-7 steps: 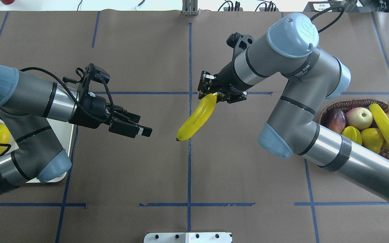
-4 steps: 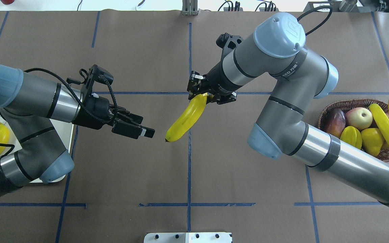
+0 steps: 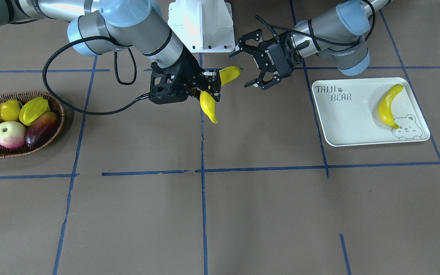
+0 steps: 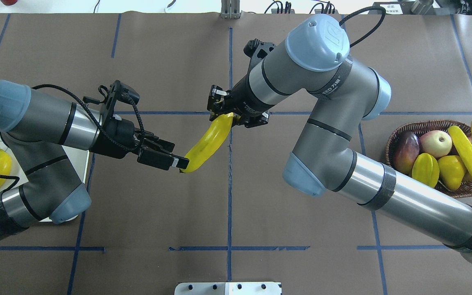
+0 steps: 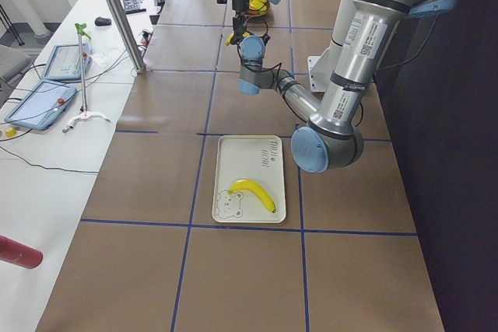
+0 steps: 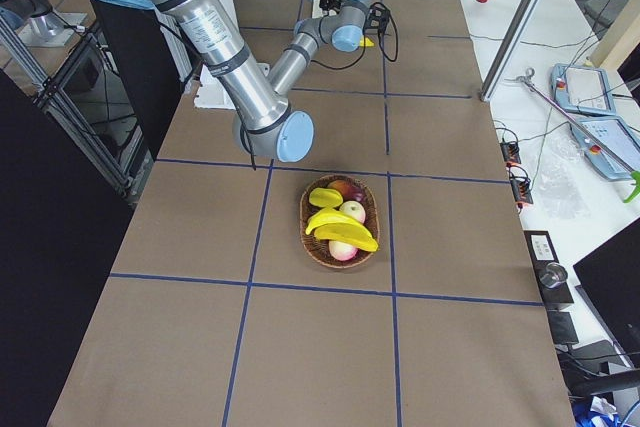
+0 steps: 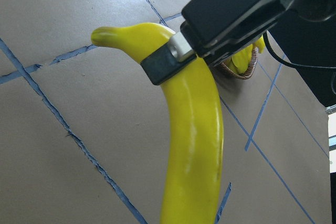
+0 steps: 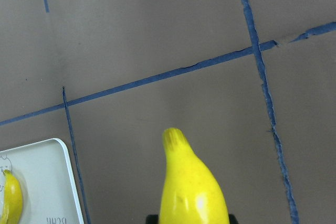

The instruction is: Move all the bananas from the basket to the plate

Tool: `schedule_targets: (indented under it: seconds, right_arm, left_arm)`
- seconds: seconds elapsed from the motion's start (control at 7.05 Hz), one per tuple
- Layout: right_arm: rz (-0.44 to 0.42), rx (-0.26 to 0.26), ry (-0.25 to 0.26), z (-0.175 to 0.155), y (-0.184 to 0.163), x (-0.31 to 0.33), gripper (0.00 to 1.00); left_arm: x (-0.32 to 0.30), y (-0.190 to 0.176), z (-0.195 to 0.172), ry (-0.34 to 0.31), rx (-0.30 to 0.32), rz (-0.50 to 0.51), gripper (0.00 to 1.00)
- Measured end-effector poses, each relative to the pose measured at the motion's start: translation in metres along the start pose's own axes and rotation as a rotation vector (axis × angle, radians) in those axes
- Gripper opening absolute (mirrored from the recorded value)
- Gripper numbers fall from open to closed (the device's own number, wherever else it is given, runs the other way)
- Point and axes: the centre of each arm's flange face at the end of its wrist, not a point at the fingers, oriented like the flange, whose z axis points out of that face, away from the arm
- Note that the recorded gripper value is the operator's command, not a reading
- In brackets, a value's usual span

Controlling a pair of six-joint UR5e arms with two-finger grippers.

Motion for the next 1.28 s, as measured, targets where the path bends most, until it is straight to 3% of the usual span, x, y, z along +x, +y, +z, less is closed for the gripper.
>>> schedule_targets:
  seconds: [1.28]
  right_arm:
    - [0.010,-0.002,-0.031,0.004,0.013,-0.011,0.11]
  left_arm:
    - [0.007,0.004,0.010,0.014,-0.016,-0.003,1.00]
